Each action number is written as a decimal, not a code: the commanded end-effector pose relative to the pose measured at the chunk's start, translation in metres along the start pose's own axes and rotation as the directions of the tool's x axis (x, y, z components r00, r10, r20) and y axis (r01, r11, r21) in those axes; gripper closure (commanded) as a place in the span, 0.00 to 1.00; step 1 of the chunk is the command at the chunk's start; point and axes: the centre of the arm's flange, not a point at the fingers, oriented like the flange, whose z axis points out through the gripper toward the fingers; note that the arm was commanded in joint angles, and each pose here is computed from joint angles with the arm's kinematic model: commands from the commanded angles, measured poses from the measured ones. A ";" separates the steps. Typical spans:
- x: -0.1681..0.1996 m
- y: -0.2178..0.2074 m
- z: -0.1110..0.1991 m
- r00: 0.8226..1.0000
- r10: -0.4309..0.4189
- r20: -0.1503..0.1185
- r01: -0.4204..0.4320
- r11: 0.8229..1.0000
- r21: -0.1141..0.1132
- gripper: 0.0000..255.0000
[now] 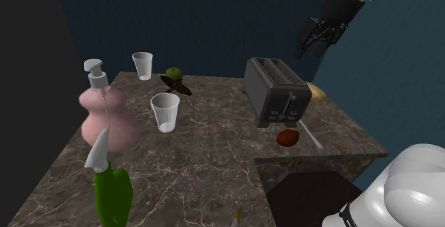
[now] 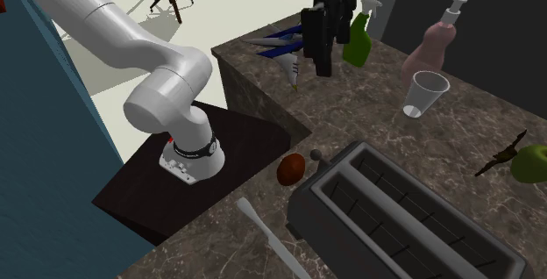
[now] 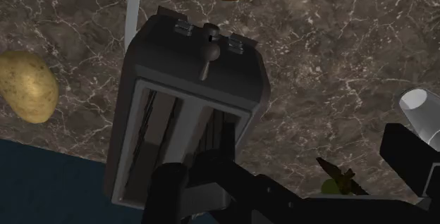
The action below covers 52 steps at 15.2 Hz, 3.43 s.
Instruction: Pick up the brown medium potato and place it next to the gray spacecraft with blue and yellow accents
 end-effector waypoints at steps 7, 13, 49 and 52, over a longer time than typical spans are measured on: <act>-0.024 0.004 0.074 0.936 0.351 -0.013 -0.351 0.934 -0.067 0.00; -0.049 0.004 0.147 0.753 0.656 -0.048 -0.656 0.744 -0.126 0.00; -0.089 0.004 0.293 0.310 0.941 -0.133 -0.942 0.284 -0.180 1.00; -0.085 0.004 0.277 0.310 0.941 -0.133 -0.942 0.284 -0.180 1.00</act>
